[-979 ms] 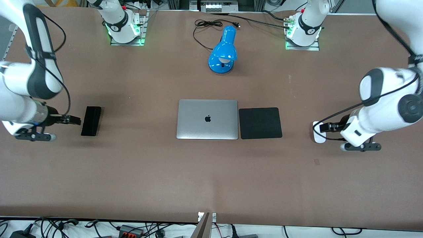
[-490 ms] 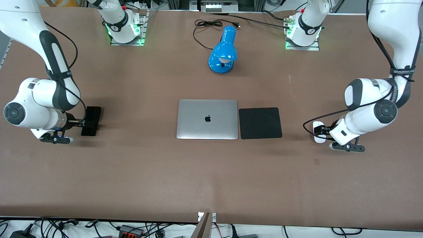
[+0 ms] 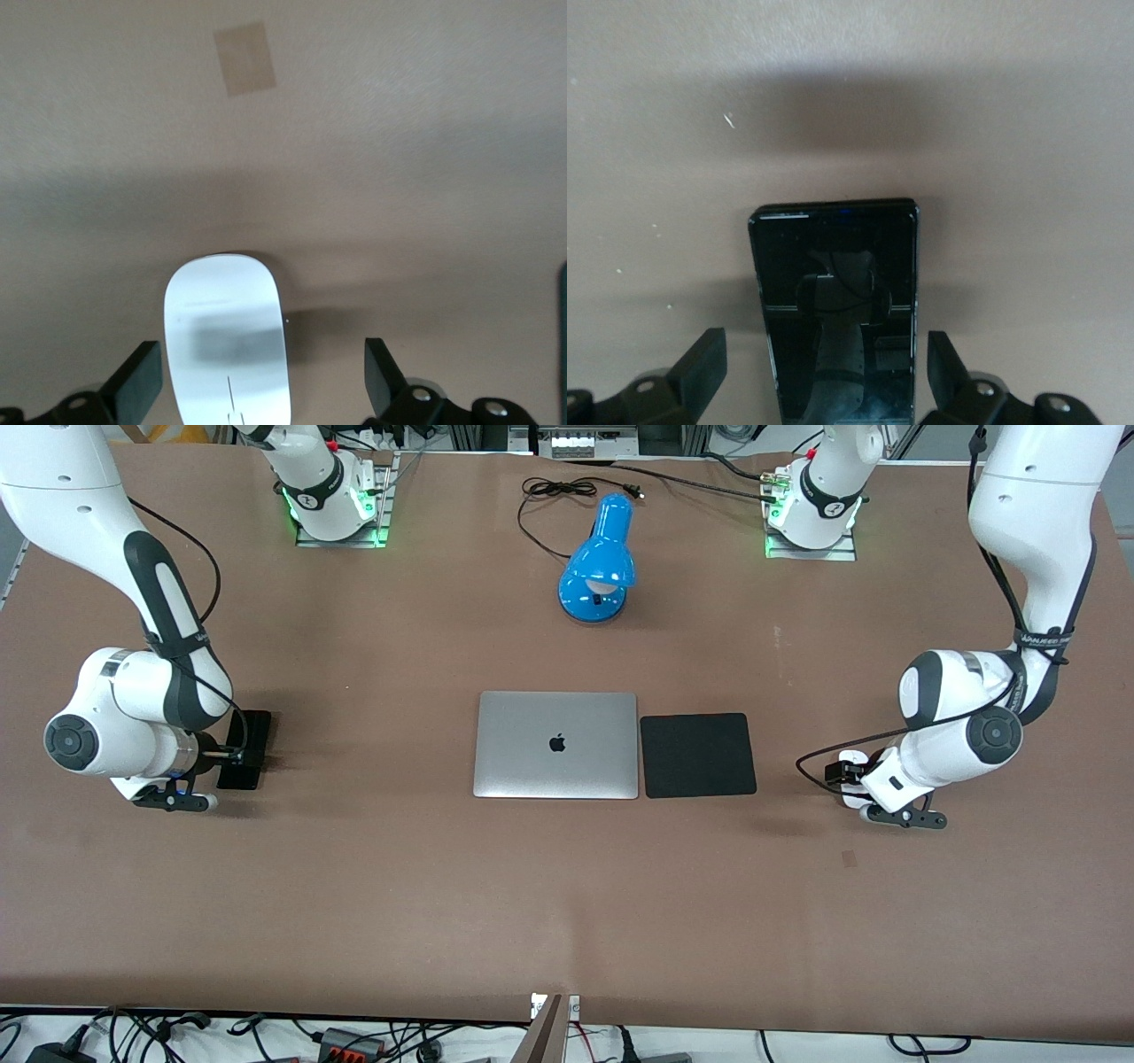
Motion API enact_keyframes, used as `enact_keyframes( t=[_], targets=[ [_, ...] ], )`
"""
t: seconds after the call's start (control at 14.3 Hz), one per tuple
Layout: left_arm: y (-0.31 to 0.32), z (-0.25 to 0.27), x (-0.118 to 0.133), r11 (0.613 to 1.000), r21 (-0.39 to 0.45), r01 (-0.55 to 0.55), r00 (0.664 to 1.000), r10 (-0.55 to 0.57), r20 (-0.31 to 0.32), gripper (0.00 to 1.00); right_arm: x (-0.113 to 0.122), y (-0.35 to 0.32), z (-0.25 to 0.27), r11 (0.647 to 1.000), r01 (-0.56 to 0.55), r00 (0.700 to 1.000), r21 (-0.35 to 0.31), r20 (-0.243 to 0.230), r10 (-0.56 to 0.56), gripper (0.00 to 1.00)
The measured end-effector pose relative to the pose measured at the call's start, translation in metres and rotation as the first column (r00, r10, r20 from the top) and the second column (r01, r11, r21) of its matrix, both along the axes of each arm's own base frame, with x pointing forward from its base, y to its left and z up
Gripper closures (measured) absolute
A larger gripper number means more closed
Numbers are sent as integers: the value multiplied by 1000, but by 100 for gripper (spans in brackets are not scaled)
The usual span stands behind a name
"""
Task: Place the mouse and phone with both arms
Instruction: 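Close the right gripper on the phone while the left gripper grasps the mouse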
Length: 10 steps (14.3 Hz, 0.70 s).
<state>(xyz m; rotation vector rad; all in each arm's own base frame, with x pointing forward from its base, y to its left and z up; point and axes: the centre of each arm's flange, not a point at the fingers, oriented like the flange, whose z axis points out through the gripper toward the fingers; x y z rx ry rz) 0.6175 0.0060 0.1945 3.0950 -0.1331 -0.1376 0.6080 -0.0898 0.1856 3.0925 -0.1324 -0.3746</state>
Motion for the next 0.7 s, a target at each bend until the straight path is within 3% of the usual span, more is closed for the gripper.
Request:
enact_keyframes(
  t=[0.28, 0.7],
  targets=[
    [5, -12, -4, 1000, -2, -7, 1000, 7, -19, 0, -8, -2, -11, 1000, 4, 1000, 3, -24, -4, 0],
    [17, -14, -7, 1000, -2, -27, 999, 27, -26, 0, -9, -7, -16, 1000, 2, 1000, -7, -24, -2, 0]
  ],
)
